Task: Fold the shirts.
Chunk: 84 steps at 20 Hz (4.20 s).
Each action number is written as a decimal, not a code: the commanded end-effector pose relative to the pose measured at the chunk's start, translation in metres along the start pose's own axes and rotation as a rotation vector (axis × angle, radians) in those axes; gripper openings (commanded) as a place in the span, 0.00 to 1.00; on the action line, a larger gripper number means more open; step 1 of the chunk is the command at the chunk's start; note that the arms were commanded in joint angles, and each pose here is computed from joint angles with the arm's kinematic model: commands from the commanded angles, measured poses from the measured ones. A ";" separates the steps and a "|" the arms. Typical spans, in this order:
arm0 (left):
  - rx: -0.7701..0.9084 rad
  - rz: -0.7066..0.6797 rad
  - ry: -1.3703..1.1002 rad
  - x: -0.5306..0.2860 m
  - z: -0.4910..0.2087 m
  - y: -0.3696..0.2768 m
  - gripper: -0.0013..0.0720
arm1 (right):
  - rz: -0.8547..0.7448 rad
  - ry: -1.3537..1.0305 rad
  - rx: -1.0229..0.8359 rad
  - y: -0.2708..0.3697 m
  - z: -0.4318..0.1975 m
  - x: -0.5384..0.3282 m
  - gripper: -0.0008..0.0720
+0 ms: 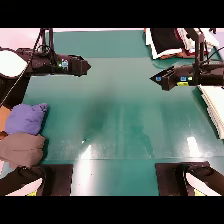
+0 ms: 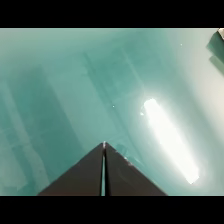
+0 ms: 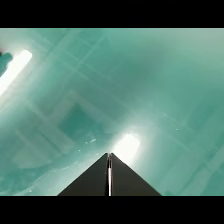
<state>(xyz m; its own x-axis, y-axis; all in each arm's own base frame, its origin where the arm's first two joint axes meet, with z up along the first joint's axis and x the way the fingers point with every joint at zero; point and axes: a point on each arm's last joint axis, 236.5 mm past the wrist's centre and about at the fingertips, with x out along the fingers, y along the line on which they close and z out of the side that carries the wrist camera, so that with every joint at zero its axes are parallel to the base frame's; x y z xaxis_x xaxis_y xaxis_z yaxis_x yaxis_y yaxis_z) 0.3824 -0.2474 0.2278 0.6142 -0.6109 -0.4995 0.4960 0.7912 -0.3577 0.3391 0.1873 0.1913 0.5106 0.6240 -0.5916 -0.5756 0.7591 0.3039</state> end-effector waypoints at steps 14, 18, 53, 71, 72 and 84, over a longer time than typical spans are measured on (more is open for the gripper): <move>0.025 0.060 -0.076 -0.013 0.023 0.018 0.05 | 0.001 0.000 -0.001 0.001 0.000 0.000 0.03; 0.045 0.452 0.065 -0.091 -0.001 0.137 0.05 | 0.004 0.008 -0.001 0.002 -0.002 0.000 0.03; 0.307 0.185 -0.005 -0.092 0.023 -0.029 0.05 | -0.037 -0.396 -0.128 0.038 0.158 -0.092 0.03; -0.167 0.159 0.457 0.121 -0.100 0.106 0.84 | -0.125 -0.239 -0.014 -0.022 0.107 -0.091 0.03; -0.164 0.153 0.517 0.128 -0.118 0.108 0.84 | -0.131 -0.233 0.004 -0.026 0.099 -0.088 0.03; -0.144 0.070 0.878 0.057 -0.252 0.091 0.88 | -0.163 -0.229 0.091 -0.055 0.071 -0.058 0.03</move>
<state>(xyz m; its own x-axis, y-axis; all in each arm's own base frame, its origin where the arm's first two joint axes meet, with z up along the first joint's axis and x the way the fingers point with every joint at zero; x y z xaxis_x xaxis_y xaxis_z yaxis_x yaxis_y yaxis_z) 0.3466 -0.2132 -0.0174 -0.0329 -0.3670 -0.9296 0.3658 0.8612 -0.3530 0.3818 0.1252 0.2611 0.7098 0.5206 -0.4746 -0.4318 0.8538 0.2908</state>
